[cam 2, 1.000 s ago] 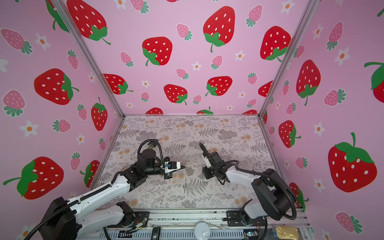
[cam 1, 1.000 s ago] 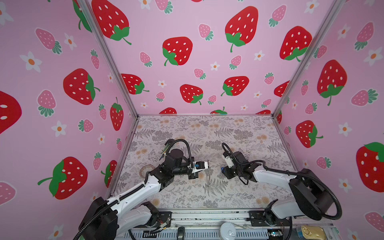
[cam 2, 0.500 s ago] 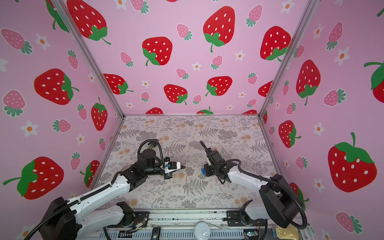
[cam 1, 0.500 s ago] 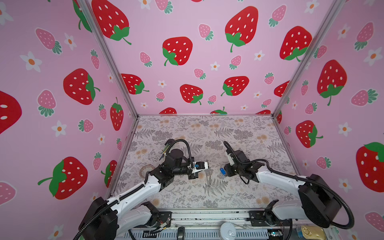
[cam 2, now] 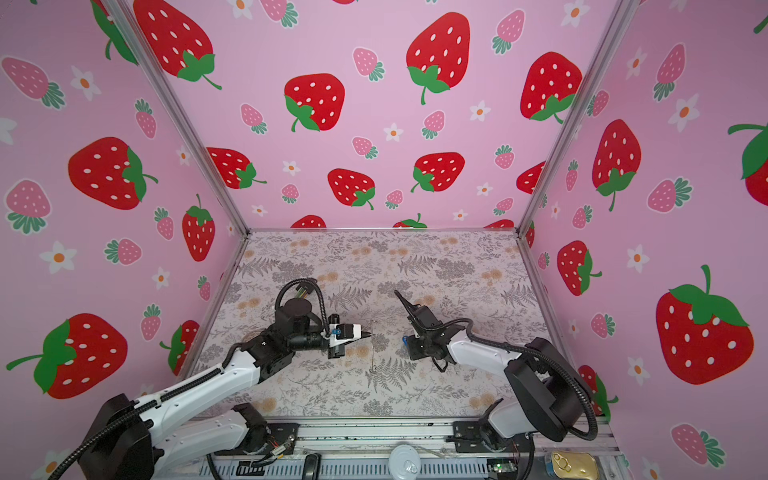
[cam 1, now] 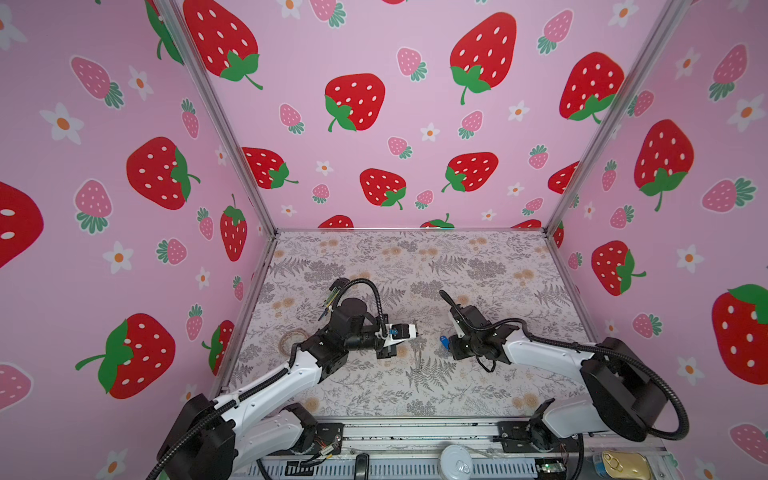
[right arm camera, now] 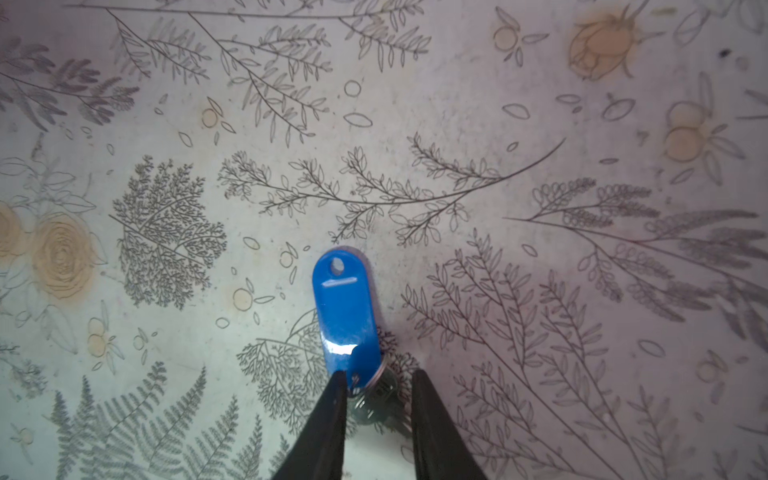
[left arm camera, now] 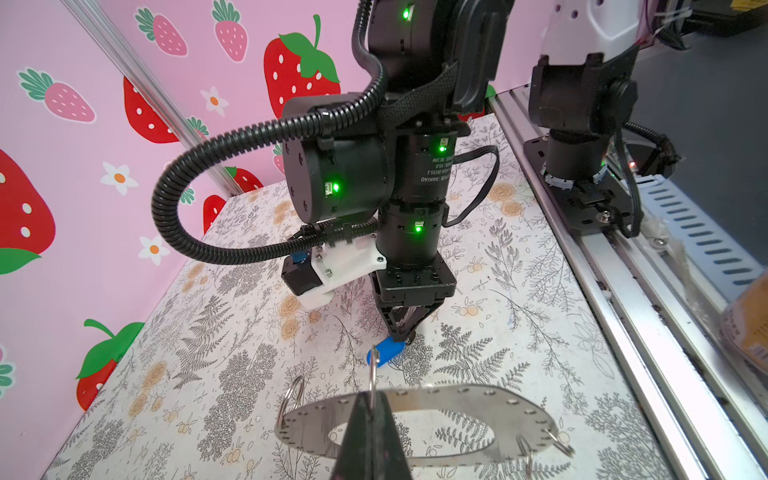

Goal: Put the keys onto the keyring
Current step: 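Lift the blue-tagged key and carry it toward the left gripper's split ring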

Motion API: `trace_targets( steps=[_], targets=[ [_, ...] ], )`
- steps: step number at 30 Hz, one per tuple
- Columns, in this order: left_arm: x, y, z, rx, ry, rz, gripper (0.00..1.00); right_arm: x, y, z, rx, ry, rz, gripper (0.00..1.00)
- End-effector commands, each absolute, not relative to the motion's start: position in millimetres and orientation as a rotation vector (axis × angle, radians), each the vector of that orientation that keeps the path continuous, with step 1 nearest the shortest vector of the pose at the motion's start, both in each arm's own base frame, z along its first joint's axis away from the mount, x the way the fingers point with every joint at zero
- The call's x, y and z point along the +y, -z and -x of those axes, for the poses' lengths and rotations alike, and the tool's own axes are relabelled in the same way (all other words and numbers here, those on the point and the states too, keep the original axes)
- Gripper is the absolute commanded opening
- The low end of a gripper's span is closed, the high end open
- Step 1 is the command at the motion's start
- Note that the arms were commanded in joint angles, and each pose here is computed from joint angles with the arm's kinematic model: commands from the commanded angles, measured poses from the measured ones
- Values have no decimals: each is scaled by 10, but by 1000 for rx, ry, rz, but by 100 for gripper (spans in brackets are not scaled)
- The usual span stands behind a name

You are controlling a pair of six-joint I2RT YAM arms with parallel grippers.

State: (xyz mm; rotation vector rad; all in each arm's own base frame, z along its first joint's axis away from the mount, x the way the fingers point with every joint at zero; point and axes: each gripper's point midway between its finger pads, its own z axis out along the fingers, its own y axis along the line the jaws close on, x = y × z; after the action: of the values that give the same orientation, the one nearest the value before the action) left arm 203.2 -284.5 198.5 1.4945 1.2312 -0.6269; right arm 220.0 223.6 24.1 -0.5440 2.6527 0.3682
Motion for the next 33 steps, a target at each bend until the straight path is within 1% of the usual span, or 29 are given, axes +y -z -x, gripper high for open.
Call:
trace_targets(
  steps=[1, 3, 11, 18, 28, 33],
  targets=[
    [-2872, -2231, -2025, 1150, 619, -1491, 0, 2299, -301, -2239, 2648, -376, 524, 28],
    [-2877, -2235, -2021, 1148, 621, -1492, 0, 2300, -289, -2234, 2650, -377, 527, 26],
    [-2876, -2230, -2025, 1151, 623, -1492, 0, 2315, -261, -2225, 2654, -365, 569, 14],
    [-2876, -2227, -2027, 1151, 621, -1493, 0, 2310, -252, -2212, 2661, -333, 617, 9],
    [-2875, -2230, -2029, 1153, 621, -1490, 0, 2304, -391, -2231, 2571, -268, 820, 0],
    [-2874, -2233, -2033, 1153, 619, -1489, 0, 2326, -503, -2240, 2497, -270, 913, 0]
  ],
)
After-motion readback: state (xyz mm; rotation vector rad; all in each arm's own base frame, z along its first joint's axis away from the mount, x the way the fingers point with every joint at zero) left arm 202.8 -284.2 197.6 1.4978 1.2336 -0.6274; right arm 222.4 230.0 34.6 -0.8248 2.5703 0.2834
